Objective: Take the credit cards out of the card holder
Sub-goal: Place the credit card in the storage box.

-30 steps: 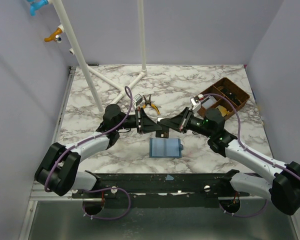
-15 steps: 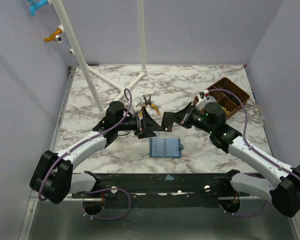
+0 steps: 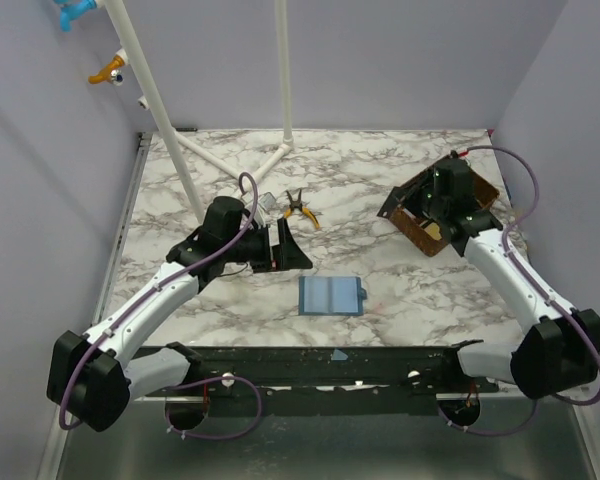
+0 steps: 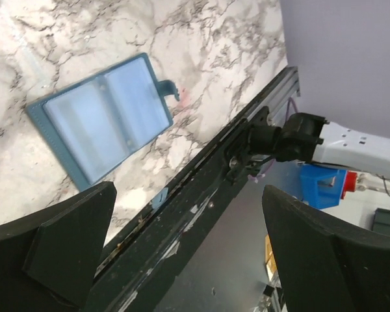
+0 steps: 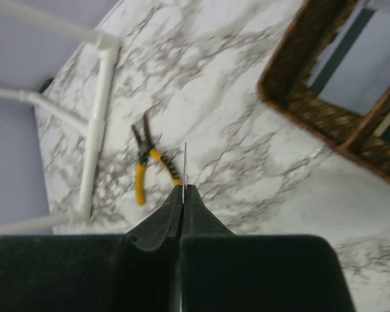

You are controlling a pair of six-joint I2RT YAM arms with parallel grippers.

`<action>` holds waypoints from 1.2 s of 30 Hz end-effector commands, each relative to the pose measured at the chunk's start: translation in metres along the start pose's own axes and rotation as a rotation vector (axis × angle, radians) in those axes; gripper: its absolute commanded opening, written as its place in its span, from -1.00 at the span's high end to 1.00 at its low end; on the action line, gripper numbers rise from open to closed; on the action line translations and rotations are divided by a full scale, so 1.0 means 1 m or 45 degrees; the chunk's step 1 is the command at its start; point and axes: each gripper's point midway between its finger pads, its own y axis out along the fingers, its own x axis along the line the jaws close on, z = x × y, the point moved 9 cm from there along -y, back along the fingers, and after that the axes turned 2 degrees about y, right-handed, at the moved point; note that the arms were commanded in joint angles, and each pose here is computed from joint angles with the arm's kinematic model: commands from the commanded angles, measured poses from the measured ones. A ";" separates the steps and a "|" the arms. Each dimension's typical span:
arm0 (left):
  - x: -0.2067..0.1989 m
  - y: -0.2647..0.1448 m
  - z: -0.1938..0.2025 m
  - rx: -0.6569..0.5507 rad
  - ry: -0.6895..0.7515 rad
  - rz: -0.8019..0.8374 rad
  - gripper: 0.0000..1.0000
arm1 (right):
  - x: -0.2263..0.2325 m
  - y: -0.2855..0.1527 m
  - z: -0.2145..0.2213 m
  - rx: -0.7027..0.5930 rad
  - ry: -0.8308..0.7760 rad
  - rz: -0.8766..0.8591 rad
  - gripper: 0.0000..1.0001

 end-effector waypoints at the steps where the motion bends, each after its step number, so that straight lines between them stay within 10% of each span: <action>1: -0.002 -0.011 0.002 0.001 0.091 -0.055 -0.97 | -0.031 0.019 -0.034 -0.042 -0.029 0.206 0.99; 36: -0.007 -0.014 0.000 0.032 0.117 -0.032 -0.97 | -0.170 0.106 -0.180 -0.339 0.159 0.855 0.99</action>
